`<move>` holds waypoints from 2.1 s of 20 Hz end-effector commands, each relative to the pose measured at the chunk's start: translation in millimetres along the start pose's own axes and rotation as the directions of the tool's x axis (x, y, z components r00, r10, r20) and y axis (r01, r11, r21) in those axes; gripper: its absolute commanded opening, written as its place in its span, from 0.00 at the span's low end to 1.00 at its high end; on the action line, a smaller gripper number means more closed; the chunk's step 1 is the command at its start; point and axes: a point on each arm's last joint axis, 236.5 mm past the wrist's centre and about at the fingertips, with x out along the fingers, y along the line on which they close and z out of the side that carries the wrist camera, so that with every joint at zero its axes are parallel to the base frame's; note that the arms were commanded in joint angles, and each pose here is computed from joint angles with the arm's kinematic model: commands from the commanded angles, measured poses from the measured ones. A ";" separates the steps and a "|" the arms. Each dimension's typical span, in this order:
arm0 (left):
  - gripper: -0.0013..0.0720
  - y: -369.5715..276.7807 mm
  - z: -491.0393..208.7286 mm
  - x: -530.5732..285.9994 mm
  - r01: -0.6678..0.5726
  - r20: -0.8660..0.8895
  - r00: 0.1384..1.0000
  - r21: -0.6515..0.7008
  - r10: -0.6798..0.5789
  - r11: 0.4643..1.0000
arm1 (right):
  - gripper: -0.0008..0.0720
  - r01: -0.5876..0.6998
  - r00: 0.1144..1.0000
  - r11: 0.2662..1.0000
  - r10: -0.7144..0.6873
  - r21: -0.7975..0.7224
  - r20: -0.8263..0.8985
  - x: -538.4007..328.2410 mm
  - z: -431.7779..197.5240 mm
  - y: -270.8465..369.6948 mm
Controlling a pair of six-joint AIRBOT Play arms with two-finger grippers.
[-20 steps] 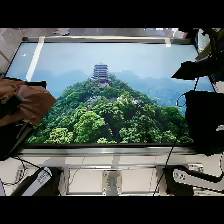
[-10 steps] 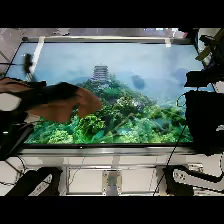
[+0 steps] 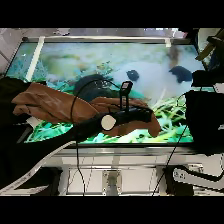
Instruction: Fold the clothes and pants, and hang the long-sleeved shirts on hangers.
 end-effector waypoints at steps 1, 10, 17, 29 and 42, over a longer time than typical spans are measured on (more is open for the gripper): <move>1.00 30.9 50.4 -6.6 -0.065 0.074 0.996 0.104 0.057 0.993 | 0.18 -0.091 0.993 0.991 0.083 0.102 0.082 -9.6 6.5 -16.9; 0.66 283.5 114.2 -370.4 -0.649 -0.123 0.759 -0.219 0.640 0.728 | 0.54 -0.382 0.896 0.869 0.432 0.313 -0.105 81.9 -72.5 3.9; 0.68 334.9 -3.6 -508.9 -0.740 -0.193 0.544 -0.568 0.817 0.359 | 0.69 -0.436 0.734 0.761 0.609 0.480 -0.300 165.6 -198.6 43.7; 0.69 359.6 8.4 -478.0 -0.600 -0.119 0.659 -0.678 0.743 0.424 | 0.86 -0.484 0.740 0.679 0.654 0.551 -0.155 189.2 -183.0 64.3; 0.69 359.4 8.4 -478.0 -0.608 -0.118 0.659 -0.666 0.743 0.433 | 0.05 -0.400 0.889 0.908 0.418 0.125 -0.187 132.9 -113.4 55.7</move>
